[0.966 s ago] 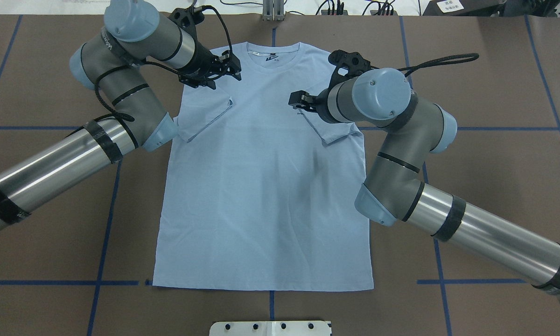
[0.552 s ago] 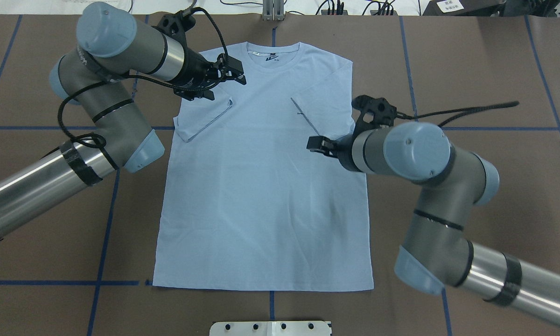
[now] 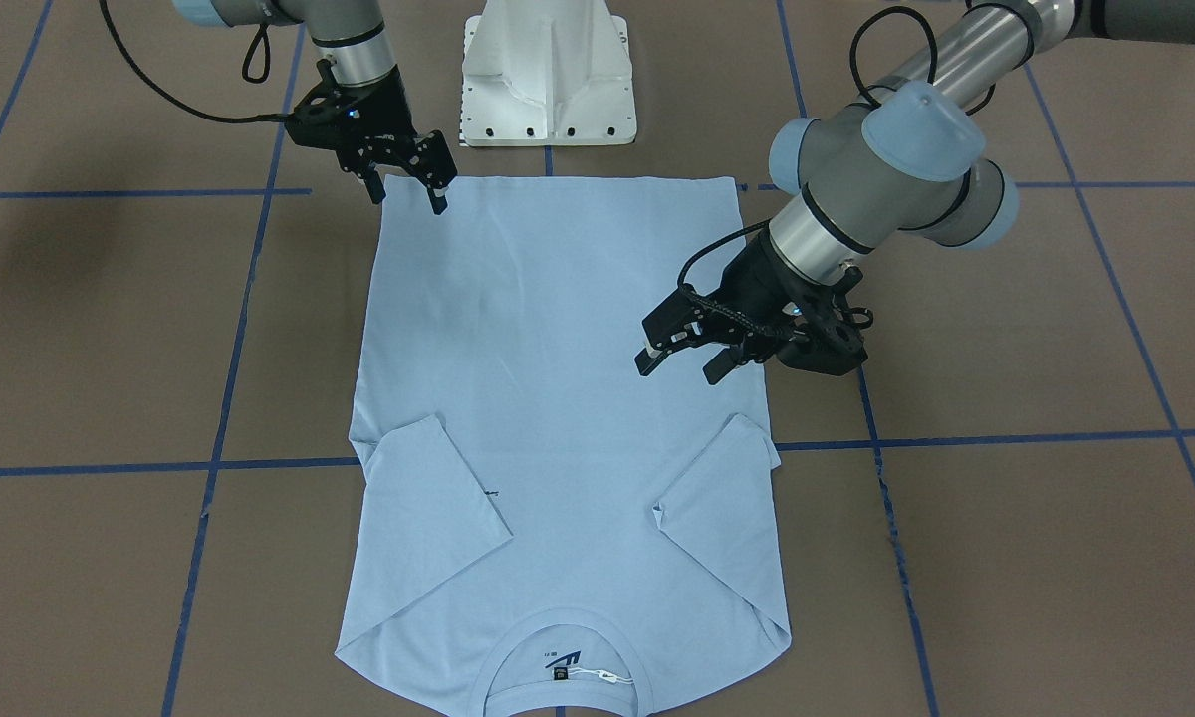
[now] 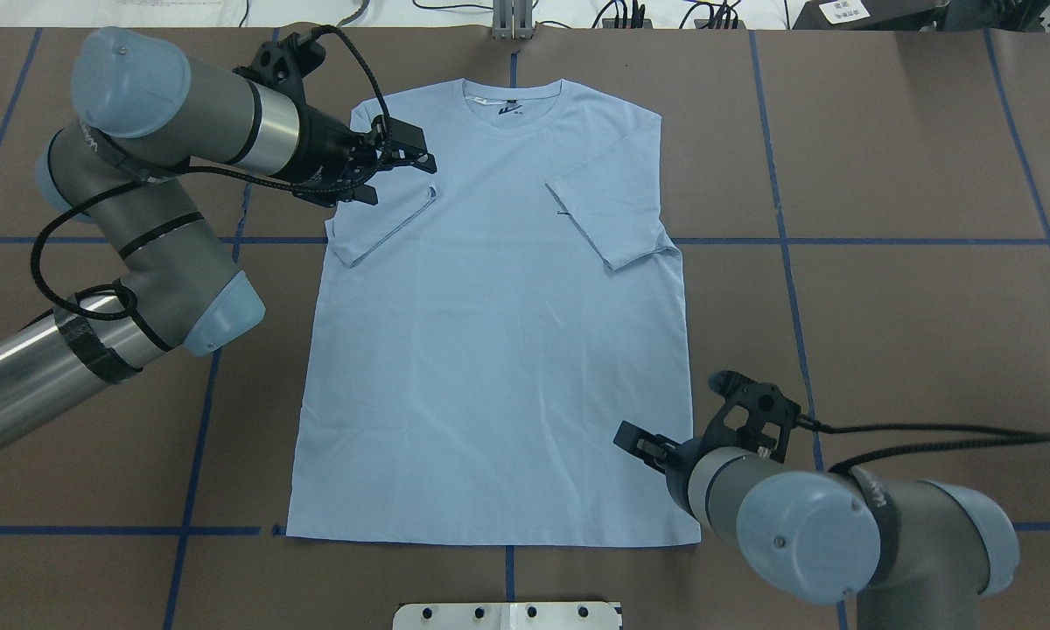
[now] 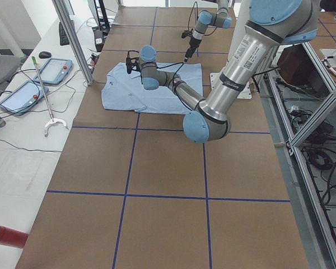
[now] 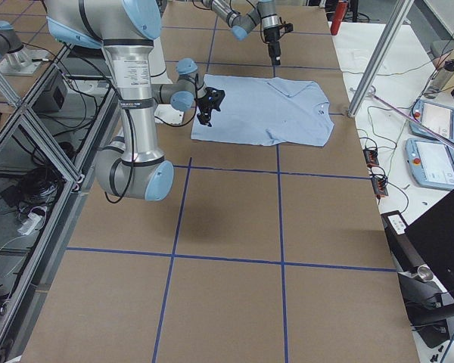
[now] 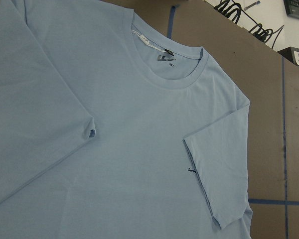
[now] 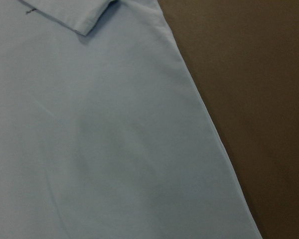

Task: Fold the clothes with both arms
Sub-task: 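Move both grippers to the hem corners nearest the robot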

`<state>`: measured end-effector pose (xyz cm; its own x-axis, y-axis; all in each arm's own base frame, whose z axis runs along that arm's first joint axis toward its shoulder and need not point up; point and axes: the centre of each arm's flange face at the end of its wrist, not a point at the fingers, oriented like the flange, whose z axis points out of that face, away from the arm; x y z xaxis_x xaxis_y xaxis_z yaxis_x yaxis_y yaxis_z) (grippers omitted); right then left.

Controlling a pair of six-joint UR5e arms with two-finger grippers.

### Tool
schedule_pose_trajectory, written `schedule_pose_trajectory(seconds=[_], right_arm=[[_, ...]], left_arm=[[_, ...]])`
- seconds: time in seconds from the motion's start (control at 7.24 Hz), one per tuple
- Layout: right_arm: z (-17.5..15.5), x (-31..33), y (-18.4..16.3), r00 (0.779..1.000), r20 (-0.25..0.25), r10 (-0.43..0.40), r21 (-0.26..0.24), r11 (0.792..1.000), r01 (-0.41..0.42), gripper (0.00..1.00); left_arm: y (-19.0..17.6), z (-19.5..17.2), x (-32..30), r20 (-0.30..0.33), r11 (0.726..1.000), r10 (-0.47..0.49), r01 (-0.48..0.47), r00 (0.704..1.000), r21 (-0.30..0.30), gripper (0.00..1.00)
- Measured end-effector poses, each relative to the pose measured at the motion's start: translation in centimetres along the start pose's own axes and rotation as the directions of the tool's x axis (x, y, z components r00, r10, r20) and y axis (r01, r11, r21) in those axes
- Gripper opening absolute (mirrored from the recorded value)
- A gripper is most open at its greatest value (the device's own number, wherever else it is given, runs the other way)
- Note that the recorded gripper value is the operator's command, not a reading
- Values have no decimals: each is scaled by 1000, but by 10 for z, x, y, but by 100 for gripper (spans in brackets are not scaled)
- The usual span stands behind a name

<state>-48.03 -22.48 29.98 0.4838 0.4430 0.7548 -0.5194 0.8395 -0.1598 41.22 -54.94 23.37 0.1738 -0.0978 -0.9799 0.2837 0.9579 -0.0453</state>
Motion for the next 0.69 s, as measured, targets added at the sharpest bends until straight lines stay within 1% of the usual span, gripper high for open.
schedule_pose_trajectory(seconds=[0.14,0.28,0.41,0.55,0.69], right_arm=[[4,13,24,998,-48,36,10,999,-36,80],[8,23,40,996,-83,40,12,999,-40,80],[15,31,53,994,-109,33,10,999,-32,77],[22,38,63,991,-130,23,8,1000,-22,72],[28,43,69,989,-144,17,9,1000,-16,63]], left_arm=[[0,0,-2,3,1000,-2,2,1000,1,99],[0,0,-4,4,1000,-3,3,1000,1,99],[0,0,-4,5,1000,-4,4,1000,2,99],[0,0,-5,5,1000,-4,4,1000,2,99],[0,0,-5,6,1000,-4,4,1000,2,99]])
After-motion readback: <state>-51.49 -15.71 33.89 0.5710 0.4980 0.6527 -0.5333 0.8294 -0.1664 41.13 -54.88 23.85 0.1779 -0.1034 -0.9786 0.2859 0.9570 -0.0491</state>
